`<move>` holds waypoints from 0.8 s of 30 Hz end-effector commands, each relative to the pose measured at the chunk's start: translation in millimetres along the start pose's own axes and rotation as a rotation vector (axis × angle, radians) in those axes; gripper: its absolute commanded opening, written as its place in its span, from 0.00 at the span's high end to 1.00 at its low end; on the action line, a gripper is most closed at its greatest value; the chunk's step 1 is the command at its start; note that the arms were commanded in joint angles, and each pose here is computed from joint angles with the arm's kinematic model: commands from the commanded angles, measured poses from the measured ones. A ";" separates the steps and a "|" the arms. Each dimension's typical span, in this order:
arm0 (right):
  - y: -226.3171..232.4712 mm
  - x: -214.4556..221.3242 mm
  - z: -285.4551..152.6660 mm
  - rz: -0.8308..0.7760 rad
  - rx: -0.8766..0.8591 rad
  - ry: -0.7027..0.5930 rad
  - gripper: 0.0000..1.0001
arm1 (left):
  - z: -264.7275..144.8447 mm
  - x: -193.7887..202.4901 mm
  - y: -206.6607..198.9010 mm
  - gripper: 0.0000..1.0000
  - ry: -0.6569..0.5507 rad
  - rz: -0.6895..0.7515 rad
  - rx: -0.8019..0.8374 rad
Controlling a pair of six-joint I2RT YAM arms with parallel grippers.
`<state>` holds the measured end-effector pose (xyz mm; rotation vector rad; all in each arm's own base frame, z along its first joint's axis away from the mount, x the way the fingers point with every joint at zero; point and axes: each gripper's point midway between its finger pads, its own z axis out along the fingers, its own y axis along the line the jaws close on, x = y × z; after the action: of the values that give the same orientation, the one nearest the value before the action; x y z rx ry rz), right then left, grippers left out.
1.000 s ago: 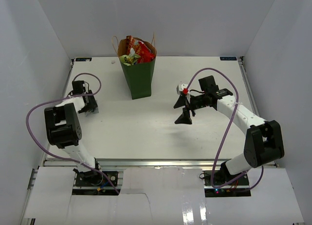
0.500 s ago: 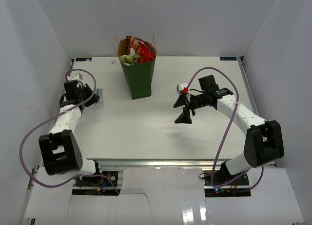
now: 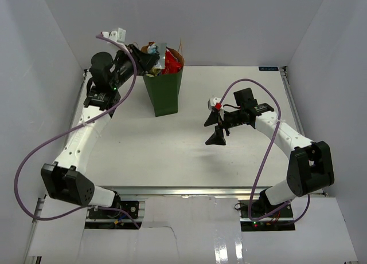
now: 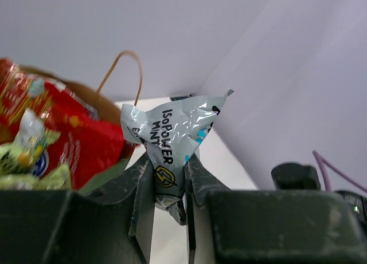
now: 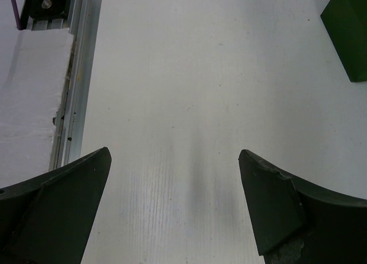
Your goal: Place the snacks into the paper bag
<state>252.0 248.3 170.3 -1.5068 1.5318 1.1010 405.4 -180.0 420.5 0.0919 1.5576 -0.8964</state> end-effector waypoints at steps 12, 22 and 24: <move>11.1 1.1 -8.2 -0.015 0.020 0.016 0.02 | 111.8 12.3 86.4 0.70 0.057 0.124 -0.300; 2.2 -4.9 -14.4 -0.019 0.055 0.035 0.02 | 105.9 -6.3 44.0 0.11 0.018 0.115 -0.188; -4.7 -9.1 -18.0 -0.019 0.088 0.052 0.02 | 100.8 -25.9 22.8 0.09 -0.019 0.117 -0.142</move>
<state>246.6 236.4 164.6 -1.5038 1.5979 1.0453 538.6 -205.4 340.8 0.0109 1.7871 -0.6106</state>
